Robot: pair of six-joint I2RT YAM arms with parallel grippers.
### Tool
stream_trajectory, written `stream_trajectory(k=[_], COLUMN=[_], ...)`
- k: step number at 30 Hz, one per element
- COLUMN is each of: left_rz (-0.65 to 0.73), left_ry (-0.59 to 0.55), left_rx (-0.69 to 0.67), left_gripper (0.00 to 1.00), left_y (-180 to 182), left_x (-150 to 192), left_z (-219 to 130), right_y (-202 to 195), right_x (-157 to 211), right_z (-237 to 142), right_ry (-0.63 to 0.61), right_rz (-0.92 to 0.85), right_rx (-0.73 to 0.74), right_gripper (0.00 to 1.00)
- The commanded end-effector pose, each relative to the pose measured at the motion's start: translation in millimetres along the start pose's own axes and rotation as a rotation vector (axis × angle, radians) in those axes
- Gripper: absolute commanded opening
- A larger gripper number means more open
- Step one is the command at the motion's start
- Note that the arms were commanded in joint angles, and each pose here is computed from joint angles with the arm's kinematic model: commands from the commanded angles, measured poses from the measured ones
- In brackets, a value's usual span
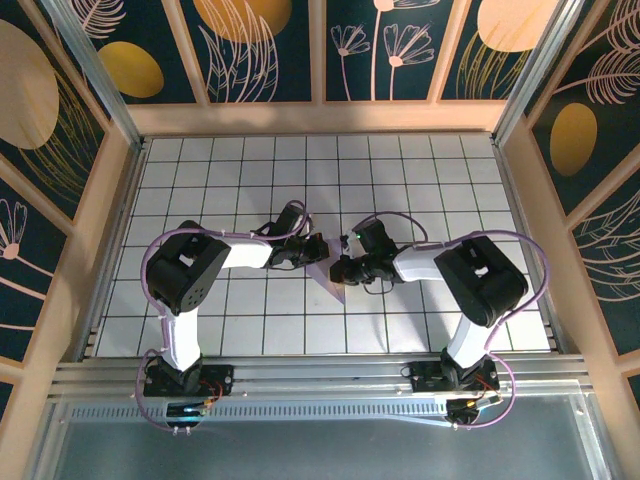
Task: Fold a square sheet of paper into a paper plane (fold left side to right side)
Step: Fourth fold the wing at the center of the table.
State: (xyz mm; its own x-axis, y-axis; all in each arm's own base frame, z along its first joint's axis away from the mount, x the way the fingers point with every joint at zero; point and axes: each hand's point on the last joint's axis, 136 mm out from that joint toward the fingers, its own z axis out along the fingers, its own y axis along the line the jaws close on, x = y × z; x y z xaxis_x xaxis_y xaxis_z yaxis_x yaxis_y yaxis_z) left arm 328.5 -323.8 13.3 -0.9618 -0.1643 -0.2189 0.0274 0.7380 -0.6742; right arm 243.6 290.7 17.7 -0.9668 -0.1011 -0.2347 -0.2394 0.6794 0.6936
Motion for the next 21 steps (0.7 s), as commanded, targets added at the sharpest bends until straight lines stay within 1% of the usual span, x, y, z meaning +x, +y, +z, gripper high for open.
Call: stream_trajectory(k=[1, 12, 21], left_rz=[-0.064, -0.075, -0.078], left_ry=[0.049, 0.055, 0.06], left_rx=[-0.15, -0.173, -0.184], left_gripper=[0.0, 0.0, 0.0], left_y=[42.7, 47.5, 50.6], left_x=[19.1, 20.6, 22.0], left_z=[5.0, 6.9, 7.6], right_y=[-18.2, -19.1, -21.8], right_x=[33.5, 63.9, 76.6], right_z=[-3.9, -10.1, -14.2], right_ry=[0.081, 0.152, 0.177], right_rz=[0.029, 0.035, 0.04], right_rx=[0.065, 0.066, 0.08], right_gripper=[0.0, 0.0, 0.0])
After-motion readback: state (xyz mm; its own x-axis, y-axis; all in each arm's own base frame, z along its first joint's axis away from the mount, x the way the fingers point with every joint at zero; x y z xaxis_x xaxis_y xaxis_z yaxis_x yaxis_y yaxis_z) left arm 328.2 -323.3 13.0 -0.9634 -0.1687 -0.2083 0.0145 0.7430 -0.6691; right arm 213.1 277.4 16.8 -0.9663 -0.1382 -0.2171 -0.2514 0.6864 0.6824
